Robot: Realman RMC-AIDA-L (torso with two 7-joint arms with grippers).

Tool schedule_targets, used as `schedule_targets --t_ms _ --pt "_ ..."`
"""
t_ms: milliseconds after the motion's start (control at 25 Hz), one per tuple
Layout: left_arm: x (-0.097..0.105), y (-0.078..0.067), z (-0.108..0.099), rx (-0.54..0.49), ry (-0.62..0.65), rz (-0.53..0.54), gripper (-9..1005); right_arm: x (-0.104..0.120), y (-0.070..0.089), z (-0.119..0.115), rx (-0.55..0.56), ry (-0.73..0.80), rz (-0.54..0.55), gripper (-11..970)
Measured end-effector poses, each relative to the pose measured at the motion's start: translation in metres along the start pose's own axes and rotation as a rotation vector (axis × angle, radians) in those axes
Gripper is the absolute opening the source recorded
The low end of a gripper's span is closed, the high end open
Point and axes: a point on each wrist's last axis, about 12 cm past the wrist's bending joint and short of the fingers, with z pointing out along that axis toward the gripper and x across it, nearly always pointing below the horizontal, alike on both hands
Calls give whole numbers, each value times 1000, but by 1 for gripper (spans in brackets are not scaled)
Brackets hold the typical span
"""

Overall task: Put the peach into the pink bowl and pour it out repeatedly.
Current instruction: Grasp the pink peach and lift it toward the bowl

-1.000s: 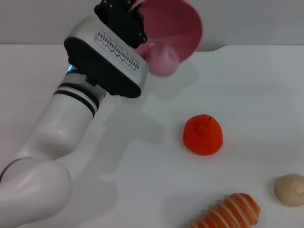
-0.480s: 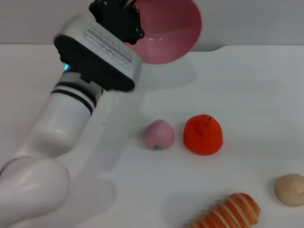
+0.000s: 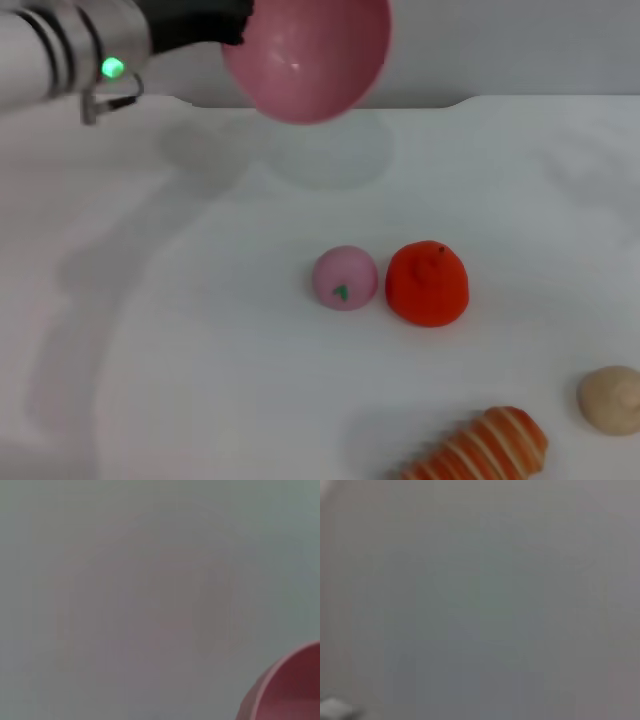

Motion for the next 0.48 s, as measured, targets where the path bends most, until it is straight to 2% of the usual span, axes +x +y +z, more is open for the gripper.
schedule_targets --t_ms 40,80,120,200,360,480 --pt "-3 12 -3 31 35 -55 46 -8 7 5 -86 43 -23 488" --pt "-4 16 -4 45 55 -73 46 -23 22 16 -236 143 -66 488" --pt "-6 21 -6 57 87 -91 46 -23 22 16 -236 143 -66 488" --pt "-6 30 -9 33 157 -110 46 -36 37 28 -374 276 -107 488" --pt "-6 38 -11 -26 235 -107 46 -51 63 48 -572 490 -155 487" --pt "-6 44 -14 -52 282 -123 46 -51 73 64 -639 643 -155 486"
